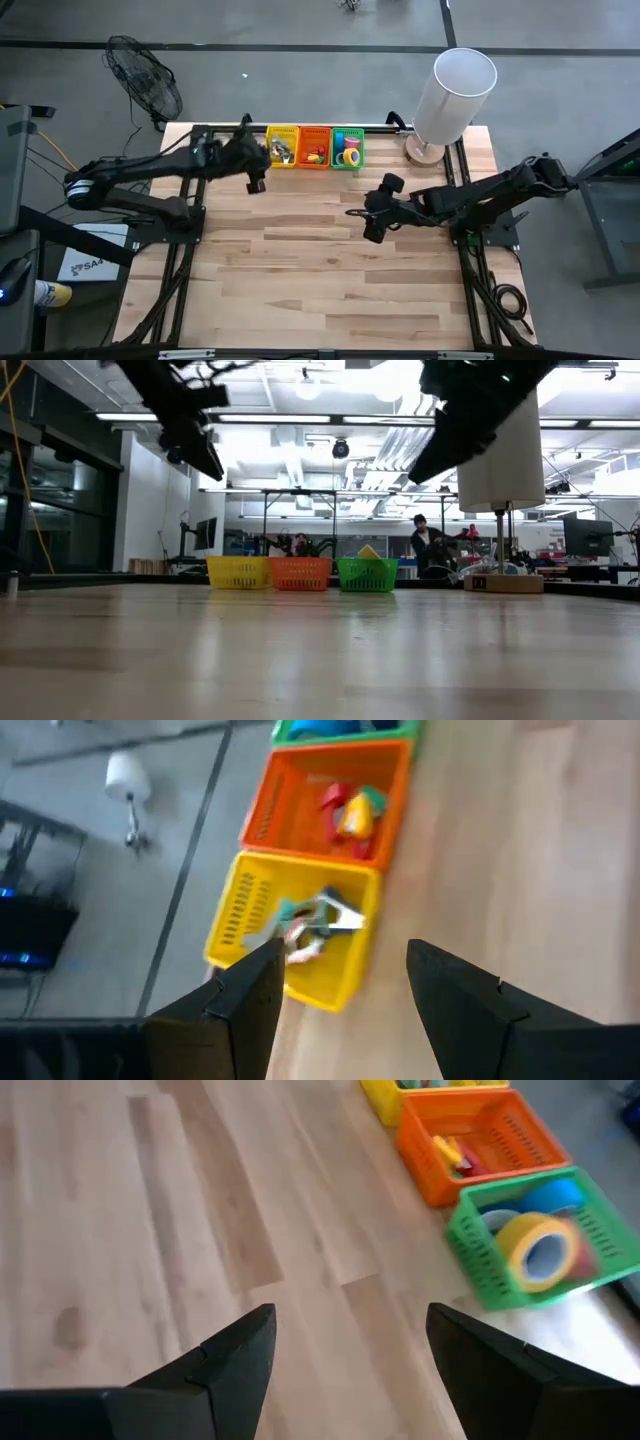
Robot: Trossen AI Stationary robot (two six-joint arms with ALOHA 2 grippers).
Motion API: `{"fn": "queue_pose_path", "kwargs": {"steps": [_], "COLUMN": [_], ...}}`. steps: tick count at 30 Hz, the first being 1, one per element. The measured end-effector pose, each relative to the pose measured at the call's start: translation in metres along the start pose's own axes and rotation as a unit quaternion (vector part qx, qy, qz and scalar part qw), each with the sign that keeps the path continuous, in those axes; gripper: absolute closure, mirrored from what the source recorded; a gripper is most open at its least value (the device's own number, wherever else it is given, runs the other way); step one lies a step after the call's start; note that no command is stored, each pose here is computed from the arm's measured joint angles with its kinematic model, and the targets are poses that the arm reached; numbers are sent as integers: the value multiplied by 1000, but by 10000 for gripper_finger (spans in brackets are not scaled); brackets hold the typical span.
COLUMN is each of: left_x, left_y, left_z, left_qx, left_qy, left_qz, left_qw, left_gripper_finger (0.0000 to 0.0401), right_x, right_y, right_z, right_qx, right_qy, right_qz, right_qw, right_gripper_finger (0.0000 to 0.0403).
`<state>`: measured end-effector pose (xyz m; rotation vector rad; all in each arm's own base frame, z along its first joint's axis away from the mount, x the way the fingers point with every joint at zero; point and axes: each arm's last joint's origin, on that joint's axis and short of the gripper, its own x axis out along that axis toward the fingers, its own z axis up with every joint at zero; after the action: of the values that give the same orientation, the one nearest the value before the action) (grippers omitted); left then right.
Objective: Pick and place Stapler, Stapler remover, tape
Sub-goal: Return to Home Position
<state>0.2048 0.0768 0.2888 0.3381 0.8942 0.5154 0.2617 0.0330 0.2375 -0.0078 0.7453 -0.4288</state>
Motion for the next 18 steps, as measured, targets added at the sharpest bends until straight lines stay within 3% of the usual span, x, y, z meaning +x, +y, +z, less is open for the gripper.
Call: {"fn": "queue_pose_path", "kwargs": {"steps": [8, 14, 18], "left_x": [-22, -27, -33], "left_y": [-57, -85, -93], "left_z": [-43, -73, -80], "left_qx": [12, 15, 20], "left_qy": [-138, -257, -308], "left_qz": [-52, -105, -115], "left_qw": [989, 961, 944], "left_gripper_finger": [194, 194, 194], "right_x": [-11, -24, -26], "right_y": [-21, -40, -50], "right_z": [-56, -81, -92], "right_qx": [92, 138, 158], "right_qy": [-122, -212, -236], "right_qz": [93, 137, 134], "right_qw": [984, 958, 949], "right_gripper_finger": [151, 151, 151]}}
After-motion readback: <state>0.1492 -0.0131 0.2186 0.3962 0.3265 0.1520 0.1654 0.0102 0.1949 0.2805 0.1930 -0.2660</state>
